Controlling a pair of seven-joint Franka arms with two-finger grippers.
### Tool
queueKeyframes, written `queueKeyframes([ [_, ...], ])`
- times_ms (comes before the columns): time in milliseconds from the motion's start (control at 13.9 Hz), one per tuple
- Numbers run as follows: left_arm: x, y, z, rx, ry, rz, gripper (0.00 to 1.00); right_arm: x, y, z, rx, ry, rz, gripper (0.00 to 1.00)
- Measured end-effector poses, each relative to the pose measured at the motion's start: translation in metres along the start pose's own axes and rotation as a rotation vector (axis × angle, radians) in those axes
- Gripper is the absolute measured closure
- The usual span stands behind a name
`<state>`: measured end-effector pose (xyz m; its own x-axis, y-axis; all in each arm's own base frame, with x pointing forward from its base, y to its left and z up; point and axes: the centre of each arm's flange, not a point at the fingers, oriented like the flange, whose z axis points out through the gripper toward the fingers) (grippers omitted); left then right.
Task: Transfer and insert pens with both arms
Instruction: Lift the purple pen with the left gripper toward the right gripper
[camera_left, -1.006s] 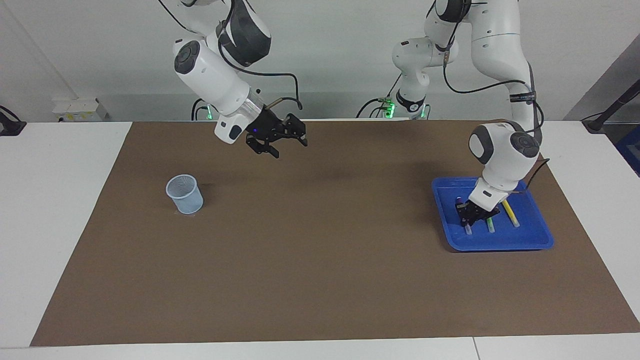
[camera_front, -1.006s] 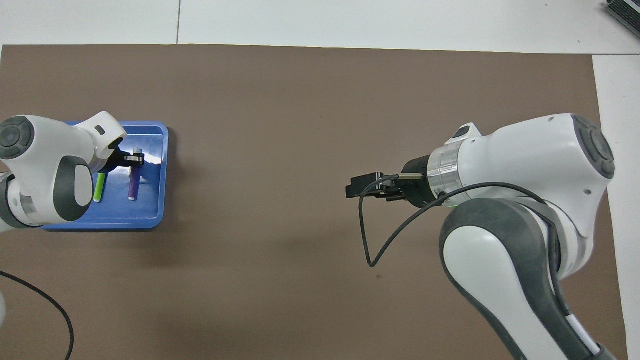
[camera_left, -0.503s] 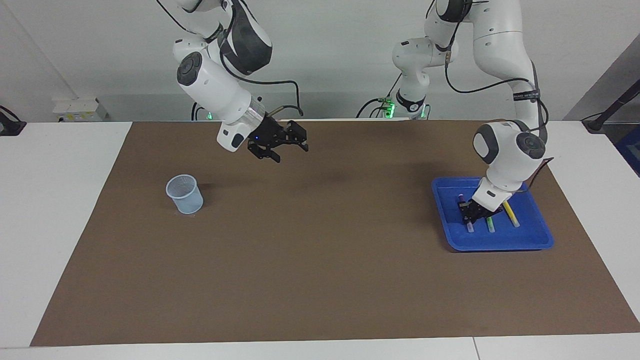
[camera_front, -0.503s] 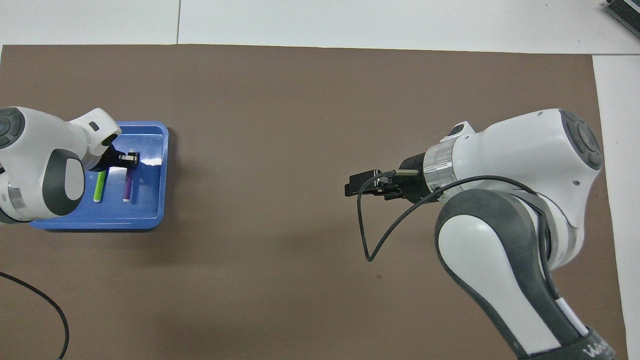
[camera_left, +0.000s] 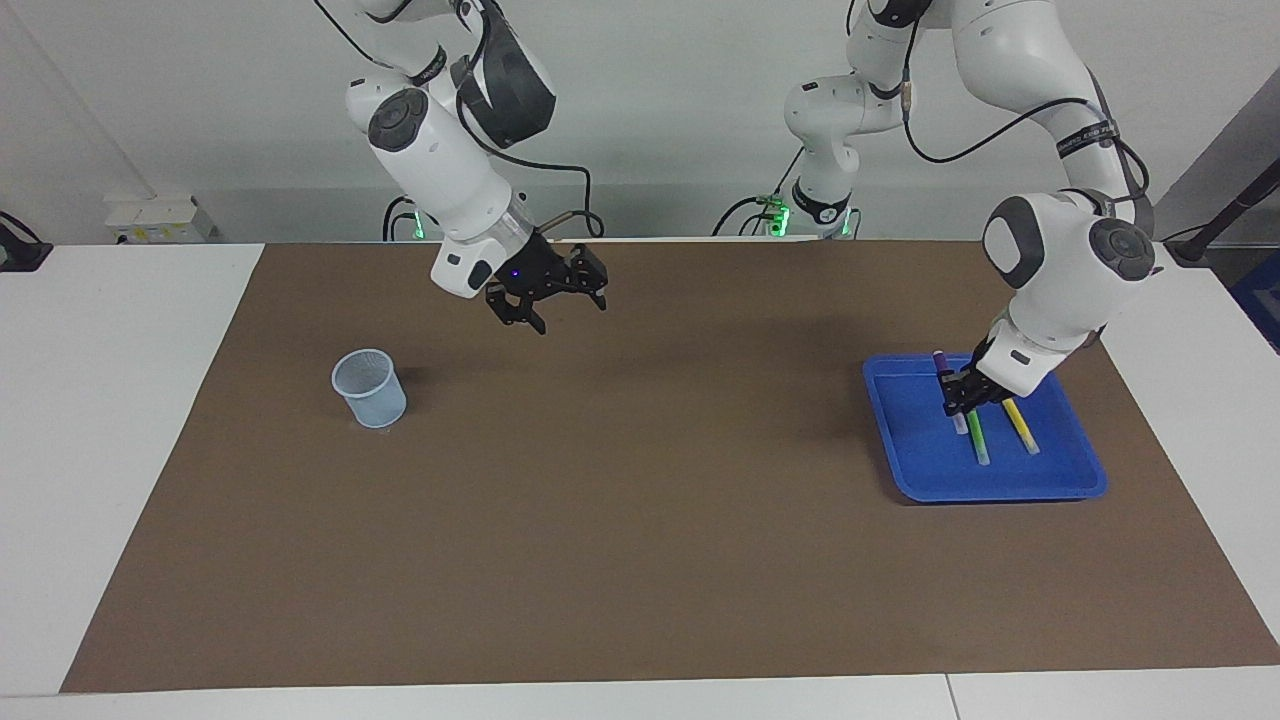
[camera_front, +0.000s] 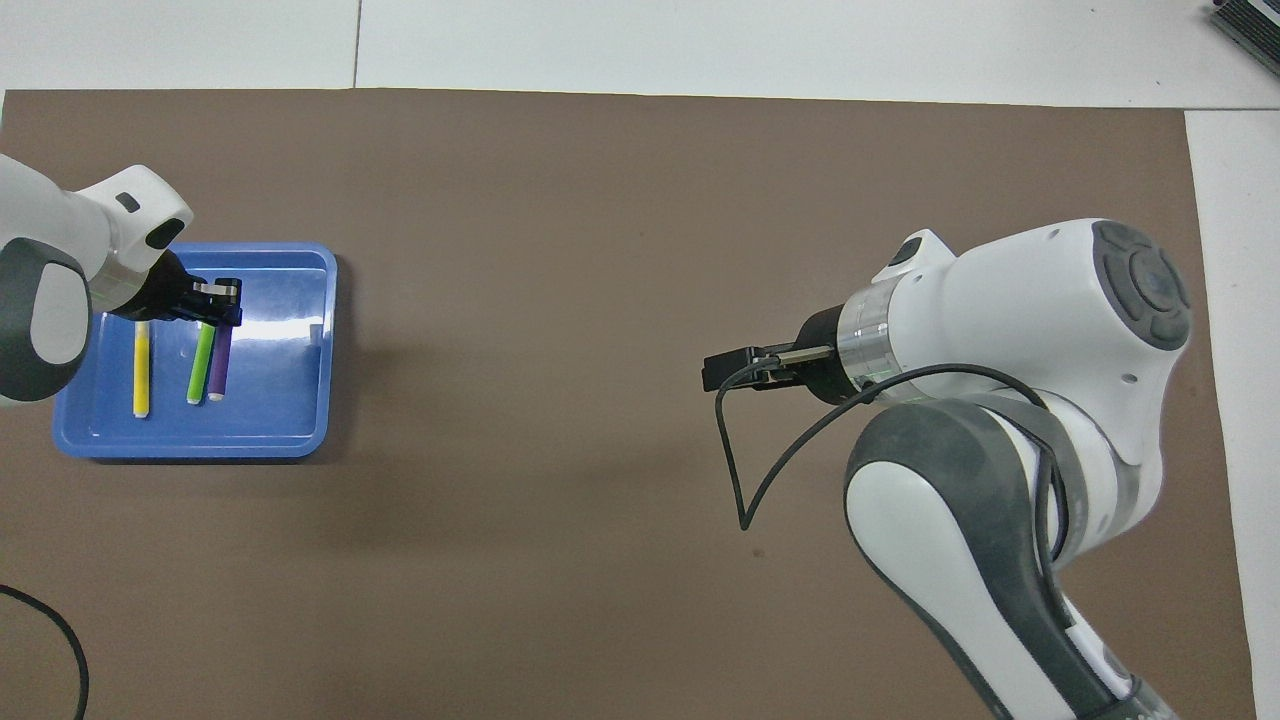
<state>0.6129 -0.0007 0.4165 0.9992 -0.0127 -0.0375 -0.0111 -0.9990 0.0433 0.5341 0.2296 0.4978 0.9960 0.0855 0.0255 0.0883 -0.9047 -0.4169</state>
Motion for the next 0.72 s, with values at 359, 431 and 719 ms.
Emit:
queueKeyframes([
  [359, -0.016, 0.035, -0.034, -0.058, -0.026, -0.271, 0.83, 0.002, 0.001, -0.001, 0.145, -0.008, 0.092, 0.0],
  [431, -0.019, 0.041, -0.039, -0.094, -0.04, -0.353, 0.83, 0.005, 0.009, -0.004, 0.158, -0.003, 0.115, 0.0],
  [719, -0.028, 0.06, -0.05, -0.189, -0.104, -0.592, 0.83, 0.008, 0.019, -0.008, 0.18, 0.002, 0.145, 0.0],
])
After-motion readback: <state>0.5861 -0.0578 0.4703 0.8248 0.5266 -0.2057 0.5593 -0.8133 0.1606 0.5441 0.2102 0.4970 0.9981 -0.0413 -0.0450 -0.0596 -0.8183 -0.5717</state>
